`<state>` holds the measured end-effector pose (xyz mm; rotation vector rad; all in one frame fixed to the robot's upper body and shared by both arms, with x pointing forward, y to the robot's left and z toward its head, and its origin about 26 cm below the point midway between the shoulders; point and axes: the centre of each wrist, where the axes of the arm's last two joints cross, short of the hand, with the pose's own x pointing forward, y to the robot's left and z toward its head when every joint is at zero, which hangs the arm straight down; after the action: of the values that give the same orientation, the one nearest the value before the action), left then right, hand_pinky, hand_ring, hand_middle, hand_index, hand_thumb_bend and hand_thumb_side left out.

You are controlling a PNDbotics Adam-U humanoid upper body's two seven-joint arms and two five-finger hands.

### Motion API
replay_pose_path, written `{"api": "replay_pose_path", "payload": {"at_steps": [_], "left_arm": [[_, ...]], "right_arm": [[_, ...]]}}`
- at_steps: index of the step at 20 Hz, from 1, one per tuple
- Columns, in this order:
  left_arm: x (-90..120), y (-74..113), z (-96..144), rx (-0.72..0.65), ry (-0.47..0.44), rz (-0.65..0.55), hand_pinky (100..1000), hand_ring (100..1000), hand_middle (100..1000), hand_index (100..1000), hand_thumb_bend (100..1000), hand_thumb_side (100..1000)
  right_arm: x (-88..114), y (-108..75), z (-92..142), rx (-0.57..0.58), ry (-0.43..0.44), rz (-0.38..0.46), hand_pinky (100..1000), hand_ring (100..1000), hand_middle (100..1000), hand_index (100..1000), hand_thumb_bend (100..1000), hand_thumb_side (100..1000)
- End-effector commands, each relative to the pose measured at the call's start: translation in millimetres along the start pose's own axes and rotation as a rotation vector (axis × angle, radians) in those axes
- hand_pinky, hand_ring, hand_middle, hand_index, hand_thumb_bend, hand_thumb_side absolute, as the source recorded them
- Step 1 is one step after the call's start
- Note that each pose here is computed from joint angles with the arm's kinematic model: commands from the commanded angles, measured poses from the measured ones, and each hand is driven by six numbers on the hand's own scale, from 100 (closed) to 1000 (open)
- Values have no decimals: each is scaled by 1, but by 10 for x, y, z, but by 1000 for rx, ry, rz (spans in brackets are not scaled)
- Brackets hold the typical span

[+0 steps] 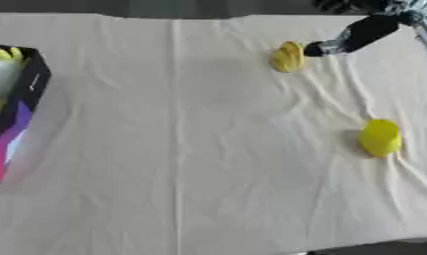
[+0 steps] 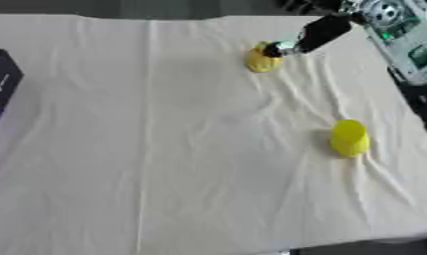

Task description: Pick up the objects with one hand, pass them to the other hand, and then place them into the box on the other side of the table.

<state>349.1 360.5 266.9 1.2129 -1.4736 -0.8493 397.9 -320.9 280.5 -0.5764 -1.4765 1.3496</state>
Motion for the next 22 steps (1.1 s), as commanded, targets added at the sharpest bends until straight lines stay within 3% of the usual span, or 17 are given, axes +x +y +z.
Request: {"api": "replay_pose_path", "payload": {"at_steps": [1,6,11,14,15,22], "left_arm": [[-18,191,7,59,-7,-15,824,788,759,805,818,426],[-42,217,16,81,0,-5,824,786,749,788,819,417],[-61,209,20,82,7,3,825,789,750,787,821,419],[-81,207,24,79,15,0,825,791,751,787,827,411],[-86,207,26,78,17,-1,826,791,751,787,827,414],[-64,201,19,75,13,14,826,791,751,786,823,421]], "right_arm": [[-126,-227,308,8,52,45,890,894,860,911,621,405],[-234,-151,649,91,90,52,888,890,855,908,630,419],[-327,42,880,130,135,45,890,899,834,866,621,405],[-395,165,966,125,167,35,887,892,823,862,629,359],[-423,207,991,128,181,34,888,893,824,866,617,399],[-605,455,1014,166,269,56,883,888,824,880,613,389]]}}
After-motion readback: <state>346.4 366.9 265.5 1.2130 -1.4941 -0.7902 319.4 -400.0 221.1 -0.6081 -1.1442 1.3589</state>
